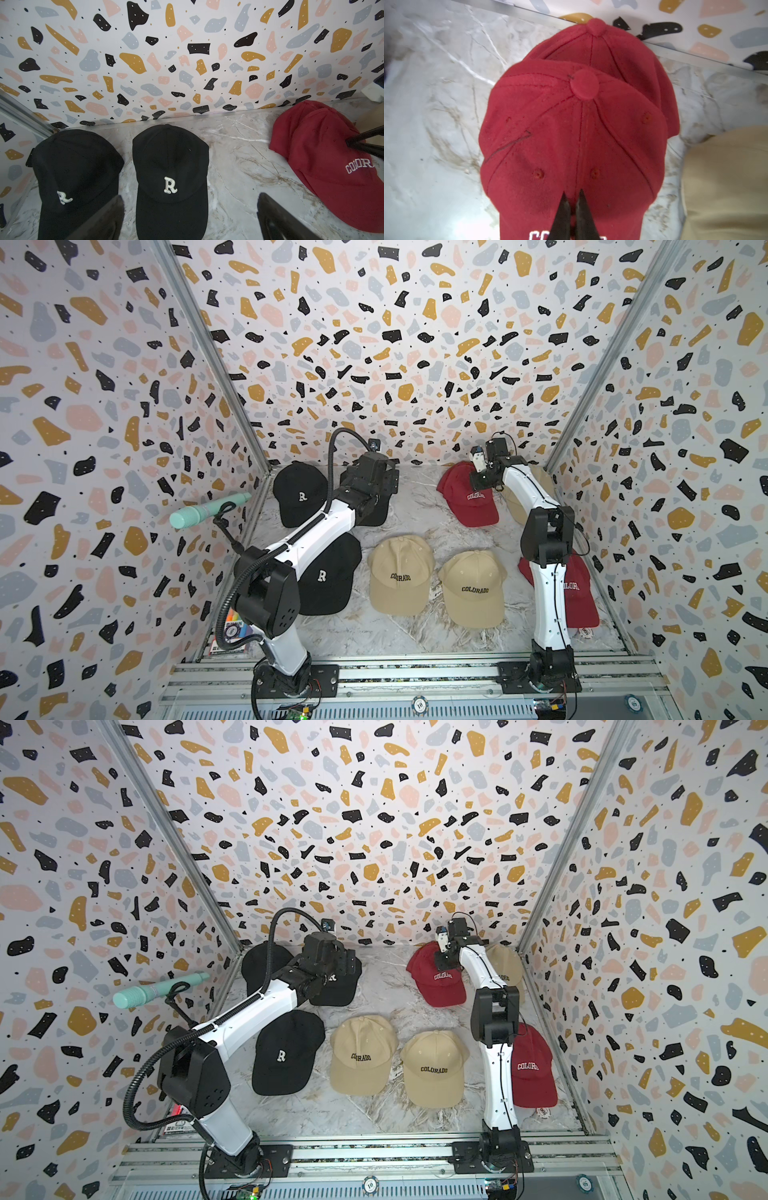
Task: Stack the baseball caps by color
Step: Place the baseball cap on the baseball cap, then move the baseball cap to the center of the board.
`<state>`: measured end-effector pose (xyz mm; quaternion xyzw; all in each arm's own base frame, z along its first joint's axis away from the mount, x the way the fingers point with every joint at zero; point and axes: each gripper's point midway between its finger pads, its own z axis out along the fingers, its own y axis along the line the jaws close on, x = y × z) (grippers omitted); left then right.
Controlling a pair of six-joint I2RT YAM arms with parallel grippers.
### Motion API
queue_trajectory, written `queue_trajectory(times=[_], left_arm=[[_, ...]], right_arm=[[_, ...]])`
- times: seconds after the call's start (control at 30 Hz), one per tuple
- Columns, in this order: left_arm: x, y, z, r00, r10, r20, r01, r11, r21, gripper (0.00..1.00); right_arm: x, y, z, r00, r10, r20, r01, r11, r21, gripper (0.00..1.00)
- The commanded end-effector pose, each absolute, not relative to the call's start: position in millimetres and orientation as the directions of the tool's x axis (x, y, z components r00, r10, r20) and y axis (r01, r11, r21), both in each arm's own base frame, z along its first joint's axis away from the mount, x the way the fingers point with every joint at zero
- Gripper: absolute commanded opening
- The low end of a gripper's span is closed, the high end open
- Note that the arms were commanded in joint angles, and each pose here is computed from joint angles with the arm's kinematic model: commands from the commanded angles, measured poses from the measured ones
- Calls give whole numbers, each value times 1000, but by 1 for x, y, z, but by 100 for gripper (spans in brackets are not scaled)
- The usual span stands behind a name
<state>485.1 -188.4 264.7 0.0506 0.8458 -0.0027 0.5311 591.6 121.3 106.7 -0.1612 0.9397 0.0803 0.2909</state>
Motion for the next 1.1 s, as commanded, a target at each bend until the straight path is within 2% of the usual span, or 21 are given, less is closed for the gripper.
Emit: queue_trajectory(times=[0.0,0.43,0.73,0.83,1.07], left_arm=[[482,-176,280,-395,68,-916,68,997,45,100],[473,-151,280,-396,47,-917,57,998,27,100],[462,-135,281,-389,28,-921,53,999,8,100],[457,-131,281,-385,21,-923,51,999,2,100],[445,-123,281,-380,3,-925,35,999,-12,100]], right_arm=[[586,145,99,-808,-197,-555,-316,940,127,1],[583,183,87,-849,-50,-525,-179,964,197,3],[589,193,91,-846,7,-533,-140,962,234,10],[591,196,92,-840,5,-542,-150,959,240,17],[598,200,122,-797,-19,-604,-202,950,237,43]])
